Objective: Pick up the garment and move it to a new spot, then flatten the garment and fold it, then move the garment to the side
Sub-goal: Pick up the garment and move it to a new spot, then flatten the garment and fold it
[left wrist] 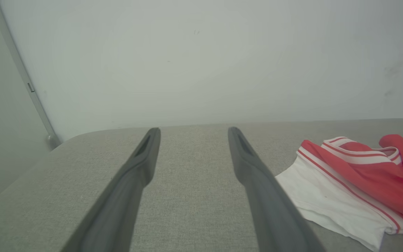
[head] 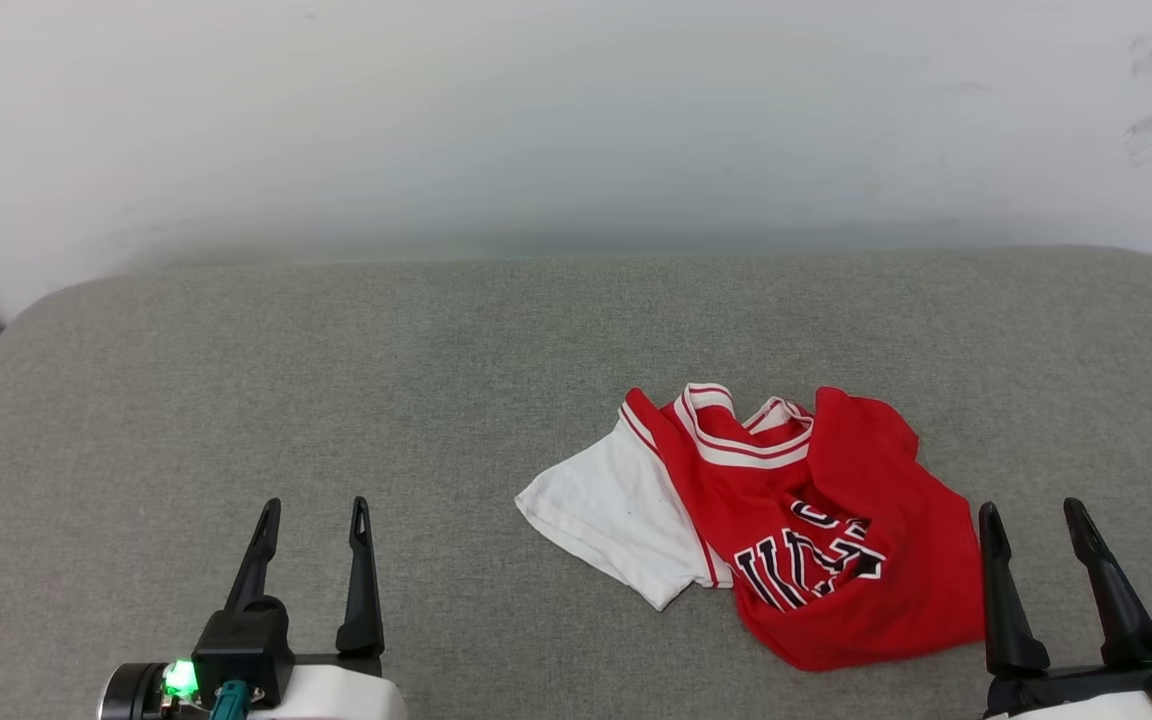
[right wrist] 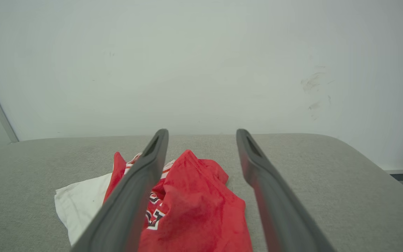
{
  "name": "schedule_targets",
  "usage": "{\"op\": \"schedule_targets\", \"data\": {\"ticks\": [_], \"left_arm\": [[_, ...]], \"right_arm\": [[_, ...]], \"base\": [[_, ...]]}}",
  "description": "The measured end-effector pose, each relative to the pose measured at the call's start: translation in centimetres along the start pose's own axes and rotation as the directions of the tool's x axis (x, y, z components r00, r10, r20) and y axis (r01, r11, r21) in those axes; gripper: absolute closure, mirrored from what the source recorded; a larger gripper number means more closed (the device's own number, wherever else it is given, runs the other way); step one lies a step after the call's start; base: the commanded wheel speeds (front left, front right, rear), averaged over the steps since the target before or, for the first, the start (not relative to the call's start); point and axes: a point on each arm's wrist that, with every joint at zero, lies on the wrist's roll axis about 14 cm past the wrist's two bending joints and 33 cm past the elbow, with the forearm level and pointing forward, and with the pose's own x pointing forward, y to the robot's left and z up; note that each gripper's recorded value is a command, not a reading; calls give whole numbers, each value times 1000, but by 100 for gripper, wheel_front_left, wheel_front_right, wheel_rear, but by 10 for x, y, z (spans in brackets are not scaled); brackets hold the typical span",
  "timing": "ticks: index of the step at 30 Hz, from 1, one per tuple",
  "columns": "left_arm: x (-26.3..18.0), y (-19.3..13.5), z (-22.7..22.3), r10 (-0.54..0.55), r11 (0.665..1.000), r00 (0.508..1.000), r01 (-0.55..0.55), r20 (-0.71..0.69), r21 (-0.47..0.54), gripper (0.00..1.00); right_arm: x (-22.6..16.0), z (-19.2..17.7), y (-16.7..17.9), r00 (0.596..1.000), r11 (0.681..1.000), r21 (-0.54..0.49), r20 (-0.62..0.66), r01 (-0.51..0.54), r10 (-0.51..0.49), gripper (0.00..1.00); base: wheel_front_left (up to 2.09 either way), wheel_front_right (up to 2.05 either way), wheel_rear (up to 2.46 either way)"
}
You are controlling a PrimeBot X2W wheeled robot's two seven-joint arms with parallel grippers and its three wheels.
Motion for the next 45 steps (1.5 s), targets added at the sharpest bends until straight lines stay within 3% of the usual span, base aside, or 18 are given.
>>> {"op": "schedule_targets", "data": {"ticks": [18, 28, 32, 37, 41, 45], "left_arm": [[-1, -1, -4, -30, 1000, 1000, 30, -6, 6, 0], [80, -23, 74, -181, 984, 954, 173, 240, 51, 0], [117, -42, 89, -265, 964, 925, 252, 274, 81, 0], [159, -68, 87, -360, 932, 912, 346, 197, 105, 0], [180, -95, 69, -437, 895, 899, 431, 31, 117, 0], [176, -132, 33, -541, 825, 814, 563, -213, 56, 0]], "right_arm": [[-3, -5, 3, 1000, 1000, 12, -18, -5, 6, 0], [10, -8, 7, 1000, 1000, -7, -20, -22, 22, 0], [20, -11, 6, 999, 999, -23, -25, -23, 23, 0], [25, -20, 0, 999, 1000, -30, -46, -9, 8, 0], [27, -25, -5, 998, 999, -35, -60, 6, -8, 0], [29, -28, -7, 998, 999, -38, -68, 12, -15, 0]], "base": [[0, 0, 0], [0, 0, 0], [0, 0, 0], [0, 0, 0], [0, 0, 0], [0, 0, 0]]}}
